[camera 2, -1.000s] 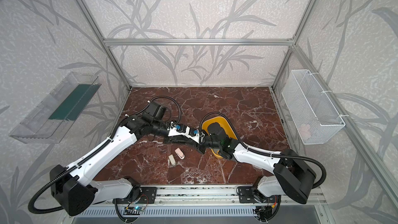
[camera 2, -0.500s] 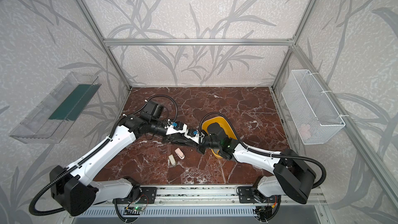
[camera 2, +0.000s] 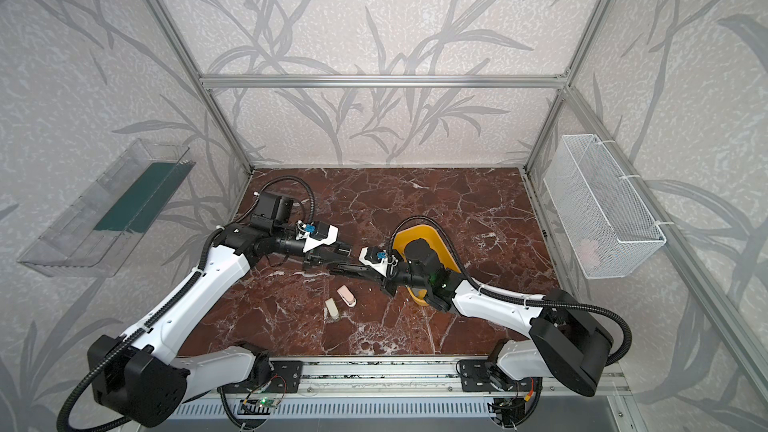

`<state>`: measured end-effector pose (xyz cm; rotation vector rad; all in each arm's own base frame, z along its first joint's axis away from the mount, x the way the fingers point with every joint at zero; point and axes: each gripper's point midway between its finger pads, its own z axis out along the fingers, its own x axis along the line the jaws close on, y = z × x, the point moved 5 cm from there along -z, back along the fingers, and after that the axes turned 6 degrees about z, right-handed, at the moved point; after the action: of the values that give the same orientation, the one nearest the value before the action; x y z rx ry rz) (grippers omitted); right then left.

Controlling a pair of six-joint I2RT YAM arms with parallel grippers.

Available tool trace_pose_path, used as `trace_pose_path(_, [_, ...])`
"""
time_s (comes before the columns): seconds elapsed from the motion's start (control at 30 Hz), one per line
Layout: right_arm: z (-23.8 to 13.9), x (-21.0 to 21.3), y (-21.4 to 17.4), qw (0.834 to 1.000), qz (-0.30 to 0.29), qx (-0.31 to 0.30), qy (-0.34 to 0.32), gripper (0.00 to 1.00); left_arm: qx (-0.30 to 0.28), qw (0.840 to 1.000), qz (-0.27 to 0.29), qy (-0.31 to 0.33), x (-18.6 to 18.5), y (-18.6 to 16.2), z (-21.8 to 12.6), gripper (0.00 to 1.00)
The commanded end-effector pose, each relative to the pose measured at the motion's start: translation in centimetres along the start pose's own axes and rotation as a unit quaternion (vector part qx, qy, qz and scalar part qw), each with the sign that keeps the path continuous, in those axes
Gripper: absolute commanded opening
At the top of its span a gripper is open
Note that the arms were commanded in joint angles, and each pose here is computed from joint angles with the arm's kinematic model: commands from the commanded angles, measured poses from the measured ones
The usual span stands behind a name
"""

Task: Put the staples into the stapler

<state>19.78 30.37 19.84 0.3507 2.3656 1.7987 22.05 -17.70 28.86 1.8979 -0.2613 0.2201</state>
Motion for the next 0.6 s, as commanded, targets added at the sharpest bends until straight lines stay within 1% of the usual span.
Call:
trace_pose_path(0.0, [-1.0,0.1,-0.3,1.0,0.024,-0.009,0.0,0.0,-0.006,0.996,0.065,0.068,2.8,0.5,-2.1,0.0])
trace_pose_path(0.13, [-1.3,-0.1,-0.2,0.999,0.032,-0.022,0.0,0.0,-0.043,0.995,0.057,0.07,3.3,0.8,-3.2,0.0])
trace_pose_path(0.2, [-1.4,-0.3,-0.2,0.999,0.035,-0.026,-0.002,0.0,-0.052,0.994,0.055,0.074,3.4,0.8,-3.7,0.0])
trace_pose_path(0.57, [-2.4,-1.0,0.0,0.997,0.043,-0.059,-0.021,0.0,-0.108,0.984,0.039,0.134,5.7,0.5,-7.7,0.0])
